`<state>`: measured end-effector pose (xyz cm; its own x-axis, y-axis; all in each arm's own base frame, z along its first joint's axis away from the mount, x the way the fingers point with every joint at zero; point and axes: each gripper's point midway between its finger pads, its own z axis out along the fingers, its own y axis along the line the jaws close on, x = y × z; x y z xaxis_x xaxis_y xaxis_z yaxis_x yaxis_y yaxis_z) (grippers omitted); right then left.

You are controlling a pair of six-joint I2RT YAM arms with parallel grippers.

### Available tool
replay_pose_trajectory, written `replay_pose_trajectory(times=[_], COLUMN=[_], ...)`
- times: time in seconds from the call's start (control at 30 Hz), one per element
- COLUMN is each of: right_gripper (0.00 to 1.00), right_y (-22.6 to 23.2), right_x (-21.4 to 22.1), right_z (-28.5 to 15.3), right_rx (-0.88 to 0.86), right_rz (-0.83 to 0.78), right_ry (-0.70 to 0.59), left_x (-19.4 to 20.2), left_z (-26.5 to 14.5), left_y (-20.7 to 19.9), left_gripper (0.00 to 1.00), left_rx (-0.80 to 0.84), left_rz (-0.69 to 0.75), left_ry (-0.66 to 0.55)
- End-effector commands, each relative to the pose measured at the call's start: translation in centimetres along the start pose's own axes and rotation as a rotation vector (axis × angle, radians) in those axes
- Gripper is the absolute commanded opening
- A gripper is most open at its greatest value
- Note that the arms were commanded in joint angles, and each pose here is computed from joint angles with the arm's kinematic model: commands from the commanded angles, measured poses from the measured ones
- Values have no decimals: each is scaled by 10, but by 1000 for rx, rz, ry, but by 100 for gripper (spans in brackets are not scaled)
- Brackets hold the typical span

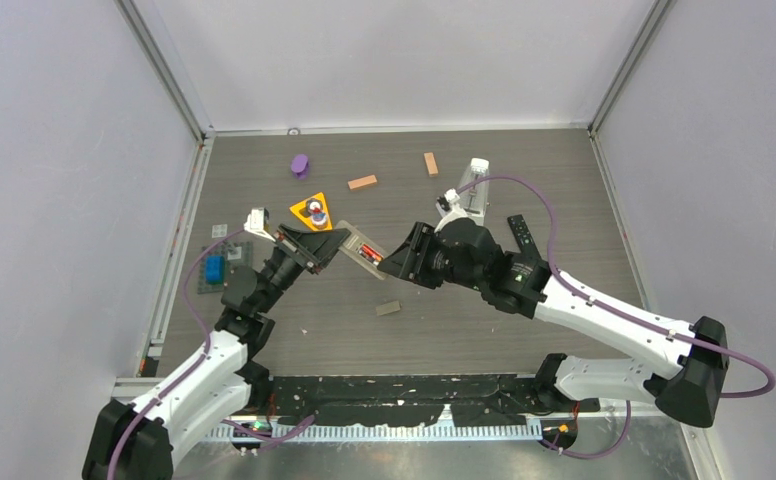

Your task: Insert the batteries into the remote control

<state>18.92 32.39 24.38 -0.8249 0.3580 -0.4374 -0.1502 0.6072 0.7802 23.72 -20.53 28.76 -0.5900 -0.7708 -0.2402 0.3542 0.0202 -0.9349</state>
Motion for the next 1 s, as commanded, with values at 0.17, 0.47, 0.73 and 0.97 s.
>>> replay_pose_trajectory(times=[0.17, 0.47, 0.73, 0.97], right_gripper=[62, 68, 78, 79], right_y=[-19, 14, 30, 37], right_x=[-11, -24, -18, 1], right_z=[0, -28, -28, -14], right_rx=[133, -51, -167, -234], right_rz=[-38, -111, -180, -263], right_ry=[-32, -89, -68, 28], left_x=[6, 1, 11, 25], left_z=[-11, -14, -14, -14], left_y=[-47, -38, -40, -44], left_gripper=[0, 0, 0, 0], left_rx=[152, 90, 114, 153], left_rz=[77, 115, 129, 163], left_ry=[19, -12, 43, 133])
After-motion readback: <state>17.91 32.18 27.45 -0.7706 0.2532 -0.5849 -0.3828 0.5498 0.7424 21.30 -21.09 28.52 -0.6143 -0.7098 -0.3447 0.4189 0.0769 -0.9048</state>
